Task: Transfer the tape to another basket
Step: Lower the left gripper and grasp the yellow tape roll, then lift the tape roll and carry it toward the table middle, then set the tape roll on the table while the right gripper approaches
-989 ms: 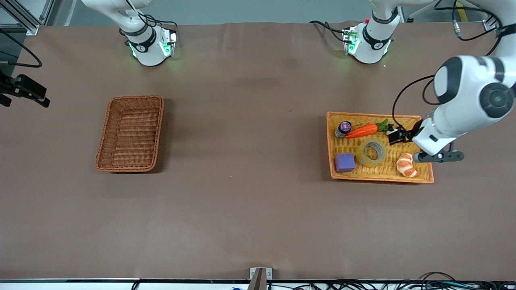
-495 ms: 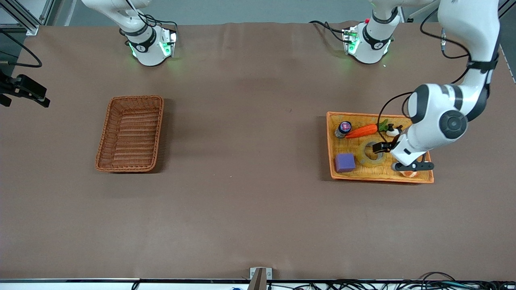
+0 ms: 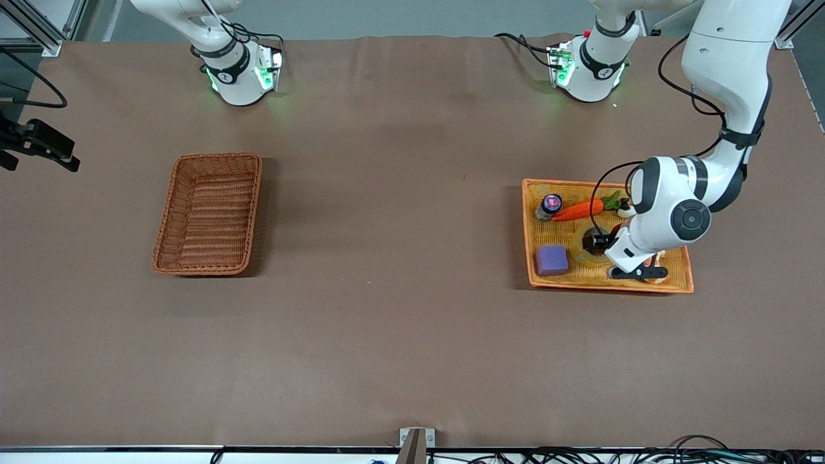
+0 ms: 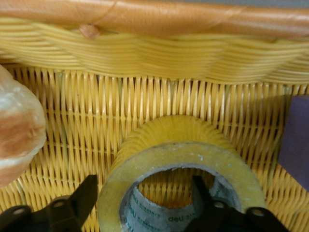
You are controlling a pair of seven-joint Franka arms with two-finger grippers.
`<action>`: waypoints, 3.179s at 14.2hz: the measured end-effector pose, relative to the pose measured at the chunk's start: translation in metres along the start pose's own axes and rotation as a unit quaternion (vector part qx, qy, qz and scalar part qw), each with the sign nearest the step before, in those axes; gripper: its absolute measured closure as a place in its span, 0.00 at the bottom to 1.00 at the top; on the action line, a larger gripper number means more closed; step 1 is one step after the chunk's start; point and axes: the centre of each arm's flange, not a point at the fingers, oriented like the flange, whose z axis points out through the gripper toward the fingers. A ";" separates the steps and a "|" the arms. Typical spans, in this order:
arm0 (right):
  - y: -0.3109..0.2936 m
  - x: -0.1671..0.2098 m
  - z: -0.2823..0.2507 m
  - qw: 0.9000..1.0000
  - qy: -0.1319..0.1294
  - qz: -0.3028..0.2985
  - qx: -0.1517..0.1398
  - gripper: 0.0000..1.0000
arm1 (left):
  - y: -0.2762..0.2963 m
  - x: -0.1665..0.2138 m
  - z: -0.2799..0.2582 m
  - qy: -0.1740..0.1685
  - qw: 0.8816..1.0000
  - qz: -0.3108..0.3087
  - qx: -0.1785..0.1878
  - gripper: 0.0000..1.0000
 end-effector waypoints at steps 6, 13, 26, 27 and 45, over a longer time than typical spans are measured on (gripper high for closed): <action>0.000 0.000 0.000 1.000 0.000 0.000 0.000 0.00 | -0.012 -0.001 -0.012 -0.002 1.000 -0.006 0.004 0.79; 0.001 0.000 0.000 1.000 0.000 0.001 0.000 0.00 | -0.001 -0.004 -0.151 0.020 1.000 0.002 0.002 0.78; 0.009 0.000 0.002 1.000 -0.002 0.008 0.000 0.00 | 0.285 -0.058 -0.208 0.009 0.999 -0.010 -0.043 0.78; 0.009 0.000 0.002 1.000 -0.002 0.008 0.000 0.00 | 0.308 -0.064 -0.201 0.002 0.999 -0.008 -0.045 0.78; 0.012 0.000 0.003 1.000 -0.003 0.013 0.012 0.00 | 0.524 -0.070 -0.006 0.053 0.997 0.016 -0.046 0.51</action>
